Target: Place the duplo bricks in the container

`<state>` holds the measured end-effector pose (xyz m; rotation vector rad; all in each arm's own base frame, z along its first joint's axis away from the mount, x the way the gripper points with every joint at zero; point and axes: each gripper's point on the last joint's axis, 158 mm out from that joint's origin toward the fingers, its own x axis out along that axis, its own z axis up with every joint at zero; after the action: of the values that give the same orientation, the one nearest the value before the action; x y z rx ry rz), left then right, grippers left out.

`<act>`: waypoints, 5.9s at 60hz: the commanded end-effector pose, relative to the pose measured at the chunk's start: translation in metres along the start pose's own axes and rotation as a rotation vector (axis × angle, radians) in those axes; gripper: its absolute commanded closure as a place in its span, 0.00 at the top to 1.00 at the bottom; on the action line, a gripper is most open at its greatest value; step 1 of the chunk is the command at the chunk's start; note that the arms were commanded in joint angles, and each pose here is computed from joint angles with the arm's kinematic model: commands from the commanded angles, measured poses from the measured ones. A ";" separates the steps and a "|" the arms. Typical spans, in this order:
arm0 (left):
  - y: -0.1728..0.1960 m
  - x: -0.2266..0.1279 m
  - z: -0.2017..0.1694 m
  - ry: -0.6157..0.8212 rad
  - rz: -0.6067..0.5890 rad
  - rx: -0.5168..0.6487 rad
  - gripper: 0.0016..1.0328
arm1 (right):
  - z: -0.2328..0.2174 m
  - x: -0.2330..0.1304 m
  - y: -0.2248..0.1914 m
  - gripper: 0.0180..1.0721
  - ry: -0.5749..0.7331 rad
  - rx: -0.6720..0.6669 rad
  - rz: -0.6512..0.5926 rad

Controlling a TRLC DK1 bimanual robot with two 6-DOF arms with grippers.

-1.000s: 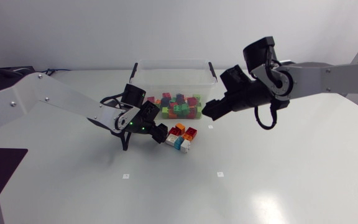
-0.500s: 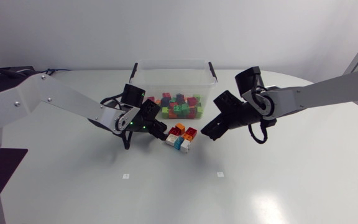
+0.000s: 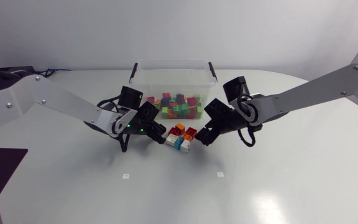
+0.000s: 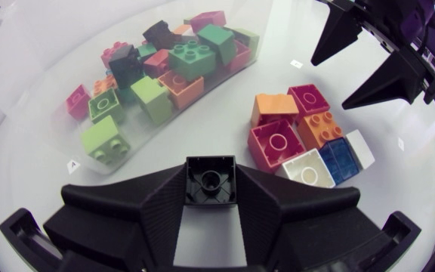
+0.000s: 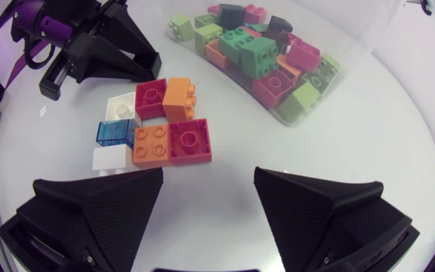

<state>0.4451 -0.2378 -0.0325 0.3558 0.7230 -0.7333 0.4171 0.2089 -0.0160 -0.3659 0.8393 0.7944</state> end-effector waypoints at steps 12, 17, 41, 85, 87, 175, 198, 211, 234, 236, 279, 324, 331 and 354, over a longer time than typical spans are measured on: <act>-0.021 -0.029 -0.038 0.073 -0.034 0.055 0.24 | 0.009 0.021 0.000 0.83 0.016 -0.057 -0.024; -0.023 -0.037 -0.037 0.065 -0.032 0.064 0.24 | 0.010 0.025 0.000 0.83 0.018 -0.059 -0.023; -0.023 -0.085 0.006 -0.031 -0.001 0.109 0.24 | 0.004 0.041 0.004 0.56 0.056 -0.078 -0.005; 0.033 -0.142 0.177 -0.291 0.104 0.069 0.24 | 0.018 -0.064 0.014 0.26 -0.030 -0.089 -0.055; 0.035 -0.138 0.180 -0.291 0.103 0.062 0.24 | 0.021 -0.070 0.014 0.26 -0.039 -0.090 -0.058; 0.040 -0.130 0.114 -0.149 0.054 0.242 0.95 | 0.183 -0.102 -0.035 0.26 -0.238 0.065 -0.105; -0.019 -0.096 0.053 -0.062 -0.154 0.427 0.95 | 0.200 -0.062 -0.044 0.26 -0.223 0.105 -0.086; -0.042 -0.075 0.020 -0.011 -0.252 0.547 0.95 | 0.201 -0.035 -0.054 0.49 -0.192 0.120 -0.085; -0.062 -0.049 -0.015 0.034 -0.347 0.673 0.94 | 0.210 -0.064 -0.052 0.82 -0.220 0.112 -0.112; -0.063 -0.047 -0.020 0.039 -0.359 0.676 0.94 | 0.210 -0.070 -0.049 0.82 -0.223 0.109 -0.112; -0.074 -0.016 -0.022 0.047 -0.473 0.744 0.93 | 0.122 -0.122 -0.003 0.82 -0.177 0.101 -0.108; -0.095 -0.016 -0.019 0.080 -0.571 0.738 0.51 | 0.028 -0.092 0.069 0.81 -0.008 0.000 0.029; -0.096 -0.015 -0.021 0.093 -0.584 0.732 0.34 | 0.009 -0.078 0.075 0.81 0.044 -0.012 0.058; -0.088 -0.039 -0.038 0.156 -0.616 0.678 0.23 | -0.012 -0.027 0.083 0.81 0.130 -0.072 0.122</act>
<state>0.3488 -0.2731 -0.0370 0.8246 0.7061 -1.5451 0.3311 0.2373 0.0043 -0.4124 0.9742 0.9011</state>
